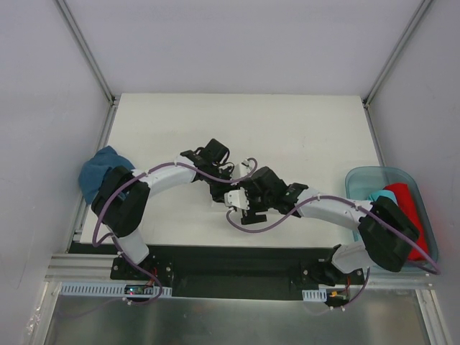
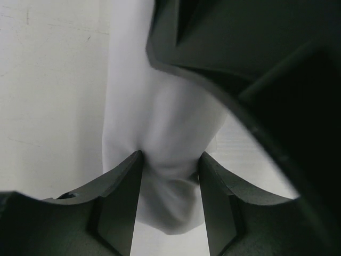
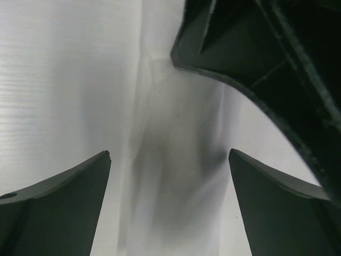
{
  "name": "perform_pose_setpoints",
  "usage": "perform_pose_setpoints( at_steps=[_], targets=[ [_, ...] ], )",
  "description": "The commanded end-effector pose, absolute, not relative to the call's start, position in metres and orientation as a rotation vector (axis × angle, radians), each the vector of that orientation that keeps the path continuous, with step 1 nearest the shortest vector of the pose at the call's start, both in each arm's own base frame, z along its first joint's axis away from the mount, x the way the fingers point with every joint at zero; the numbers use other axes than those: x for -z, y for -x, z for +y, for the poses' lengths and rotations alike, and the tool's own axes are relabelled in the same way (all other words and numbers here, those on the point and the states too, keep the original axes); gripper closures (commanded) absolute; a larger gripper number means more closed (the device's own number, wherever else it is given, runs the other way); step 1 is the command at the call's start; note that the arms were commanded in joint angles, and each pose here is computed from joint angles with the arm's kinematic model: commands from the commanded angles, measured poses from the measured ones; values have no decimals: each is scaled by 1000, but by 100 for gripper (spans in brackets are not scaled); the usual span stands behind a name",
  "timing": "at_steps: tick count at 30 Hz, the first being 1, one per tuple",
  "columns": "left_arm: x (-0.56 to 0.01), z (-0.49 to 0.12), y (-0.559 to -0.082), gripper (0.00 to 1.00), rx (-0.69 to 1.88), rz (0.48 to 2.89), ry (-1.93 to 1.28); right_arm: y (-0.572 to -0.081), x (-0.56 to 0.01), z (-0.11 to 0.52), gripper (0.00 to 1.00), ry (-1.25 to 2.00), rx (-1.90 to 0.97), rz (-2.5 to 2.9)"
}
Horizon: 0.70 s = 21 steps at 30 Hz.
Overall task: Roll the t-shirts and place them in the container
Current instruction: Roll the T-shirt to the center of the board, then pick up the T-shirt from the center of the board.
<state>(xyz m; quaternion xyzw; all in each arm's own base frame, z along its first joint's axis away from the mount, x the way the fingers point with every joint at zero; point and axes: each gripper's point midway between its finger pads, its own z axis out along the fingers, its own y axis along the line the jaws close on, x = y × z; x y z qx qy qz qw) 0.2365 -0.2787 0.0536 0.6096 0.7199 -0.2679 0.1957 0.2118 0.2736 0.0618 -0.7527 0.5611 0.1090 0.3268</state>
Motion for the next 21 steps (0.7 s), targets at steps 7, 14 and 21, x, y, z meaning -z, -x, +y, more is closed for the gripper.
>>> perform_pose_setpoints(
  at_steps=[7,14,21],
  targets=[
    [-33,-264,-210,55,816,2165,-1781,-230,-40,283,4,2018,-182,1358],
    [-33,-265,-210,55,822,2161,-1787,-197,-9,270,18,2277,-261,1350],
    [-39,-267,-217,55,792,2145,-1776,-178,5,265,61,2481,-353,1328]
  ],
)
